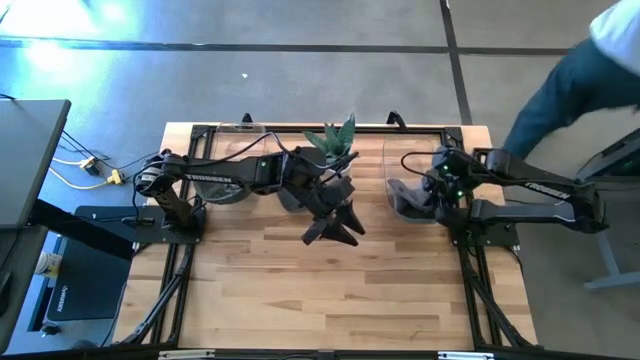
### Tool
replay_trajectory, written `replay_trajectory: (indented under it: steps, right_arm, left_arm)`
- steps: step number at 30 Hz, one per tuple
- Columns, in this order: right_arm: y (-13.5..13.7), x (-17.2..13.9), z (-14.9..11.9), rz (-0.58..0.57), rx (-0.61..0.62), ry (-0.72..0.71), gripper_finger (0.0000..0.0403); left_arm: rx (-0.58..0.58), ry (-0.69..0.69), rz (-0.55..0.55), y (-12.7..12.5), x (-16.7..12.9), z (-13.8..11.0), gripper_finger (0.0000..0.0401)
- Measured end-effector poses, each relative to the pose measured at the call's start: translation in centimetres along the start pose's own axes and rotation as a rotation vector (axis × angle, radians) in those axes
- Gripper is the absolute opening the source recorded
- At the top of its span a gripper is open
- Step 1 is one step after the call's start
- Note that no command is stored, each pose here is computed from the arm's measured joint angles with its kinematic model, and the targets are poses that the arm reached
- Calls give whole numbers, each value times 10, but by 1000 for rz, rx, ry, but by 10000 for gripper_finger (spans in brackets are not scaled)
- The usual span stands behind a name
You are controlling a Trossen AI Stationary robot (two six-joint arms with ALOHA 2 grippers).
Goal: Pick & Place hat
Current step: Adjust the caps into the right bin
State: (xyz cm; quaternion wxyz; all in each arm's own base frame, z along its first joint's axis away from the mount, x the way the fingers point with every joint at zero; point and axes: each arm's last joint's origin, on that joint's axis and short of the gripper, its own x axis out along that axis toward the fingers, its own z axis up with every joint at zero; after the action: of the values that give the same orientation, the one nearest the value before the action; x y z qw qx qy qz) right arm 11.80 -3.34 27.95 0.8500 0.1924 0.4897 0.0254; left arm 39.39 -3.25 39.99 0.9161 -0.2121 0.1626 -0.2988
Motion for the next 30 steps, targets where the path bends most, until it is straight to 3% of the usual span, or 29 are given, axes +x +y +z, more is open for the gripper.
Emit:
replay_trajectory:
  steps: [4, 9, 12, 15, 20, 26, 30]
  right_arm:
    - [3, -10, 3, -19, 35, -15, 149]
    - [14, -37, 19, -32, 90, -147, 168]
    - [24, -49, 30, -11, 99, -252, 155]
    - [34, -49, 38, 29, 37, -292, 116]
    - [45, -26, 47, -65, -58, -201, 16]
    - [44, 15, 59, -224, -91, 17, 24]
    - [35, 33, 63, -363, -76, 116, 4]
  left_arm:
    - [-17, -3, 78, 3, 0, -2, 181]
    - [-44, 0, 195, 8, -1, -6, 181]
    - [-49, -17, 285, 11, -1, -6, 181]
    - [-46, -43, 354, 13, -2, -6, 181]
    - [-45, -55, 385, 13, -3, -5, 181]
    - [-45, -55, 384, 13, -2, -5, 181]
    - [-45, -54, 384, 13, -2, -5, 181]
